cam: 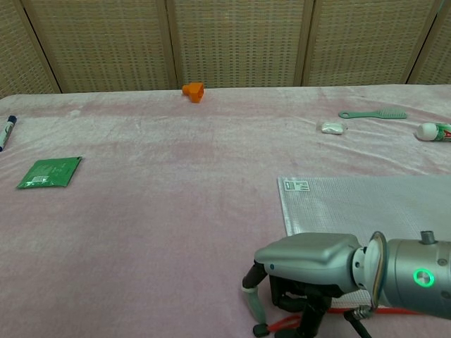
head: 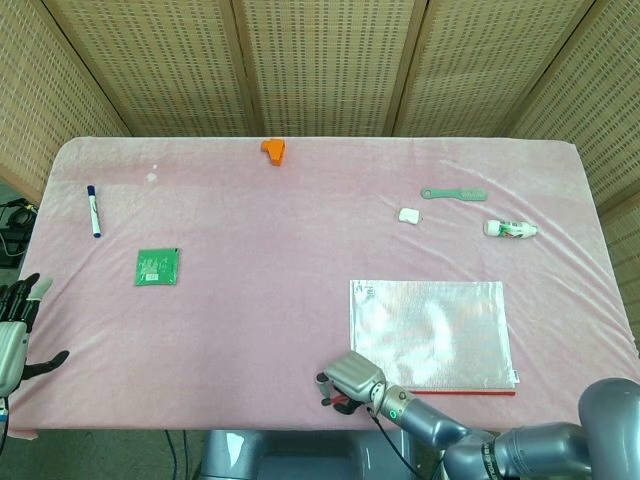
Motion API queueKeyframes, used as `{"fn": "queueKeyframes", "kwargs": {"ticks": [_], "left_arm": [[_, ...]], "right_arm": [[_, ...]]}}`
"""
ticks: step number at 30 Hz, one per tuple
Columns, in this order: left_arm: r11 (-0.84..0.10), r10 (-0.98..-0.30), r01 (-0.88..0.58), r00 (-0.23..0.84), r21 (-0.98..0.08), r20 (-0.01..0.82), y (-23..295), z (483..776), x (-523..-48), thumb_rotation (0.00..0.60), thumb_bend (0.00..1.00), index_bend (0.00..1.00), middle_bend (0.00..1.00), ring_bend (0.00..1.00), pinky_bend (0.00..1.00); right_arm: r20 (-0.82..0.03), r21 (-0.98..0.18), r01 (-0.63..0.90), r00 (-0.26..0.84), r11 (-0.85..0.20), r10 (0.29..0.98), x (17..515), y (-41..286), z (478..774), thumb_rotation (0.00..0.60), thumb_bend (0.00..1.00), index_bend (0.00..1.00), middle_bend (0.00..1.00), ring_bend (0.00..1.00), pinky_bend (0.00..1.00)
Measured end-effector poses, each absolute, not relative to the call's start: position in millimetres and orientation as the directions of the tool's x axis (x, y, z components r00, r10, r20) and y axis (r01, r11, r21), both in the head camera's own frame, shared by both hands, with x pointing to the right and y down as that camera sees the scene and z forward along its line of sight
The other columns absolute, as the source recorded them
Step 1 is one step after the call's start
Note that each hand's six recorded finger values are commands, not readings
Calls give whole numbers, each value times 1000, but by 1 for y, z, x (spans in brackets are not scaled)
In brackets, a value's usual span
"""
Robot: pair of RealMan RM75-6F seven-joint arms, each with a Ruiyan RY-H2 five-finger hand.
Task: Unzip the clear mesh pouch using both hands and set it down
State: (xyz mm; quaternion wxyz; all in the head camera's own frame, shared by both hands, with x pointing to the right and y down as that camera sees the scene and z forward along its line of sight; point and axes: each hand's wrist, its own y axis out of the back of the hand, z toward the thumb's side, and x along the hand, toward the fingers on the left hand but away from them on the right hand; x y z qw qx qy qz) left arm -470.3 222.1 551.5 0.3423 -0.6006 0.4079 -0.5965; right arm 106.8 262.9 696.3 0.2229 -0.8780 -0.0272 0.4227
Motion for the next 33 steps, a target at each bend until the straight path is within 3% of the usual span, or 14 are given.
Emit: {"fn": "queueKeyframes", "kwargs": {"ticks": [11, 14, 33], "left_arm": [[-433, -898, -87, -42, -897, 437, 222, 550, -471, 600, 0, 0, 0, 0, 0], [-433, -898, -88, -41, -897, 437, 222, 550, -471, 600, 0, 0, 0, 0, 0], [-433, -898, -94, -37, -897, 438, 222, 549, -470, 600, 0, 0, 0, 0, 0]], "right_arm": [[-720, -436, -155, 651, -887, 240, 108, 266, 699, 600, 566, 557, 986, 980, 1000], [-718, -436, -151, 653, -887, 242, 109, 267, 699, 600, 621, 573, 988, 980, 1000], [-682, -429, -55, 675, -902, 283, 112, 258, 686, 600, 711, 749, 996, 981, 1000]]}}
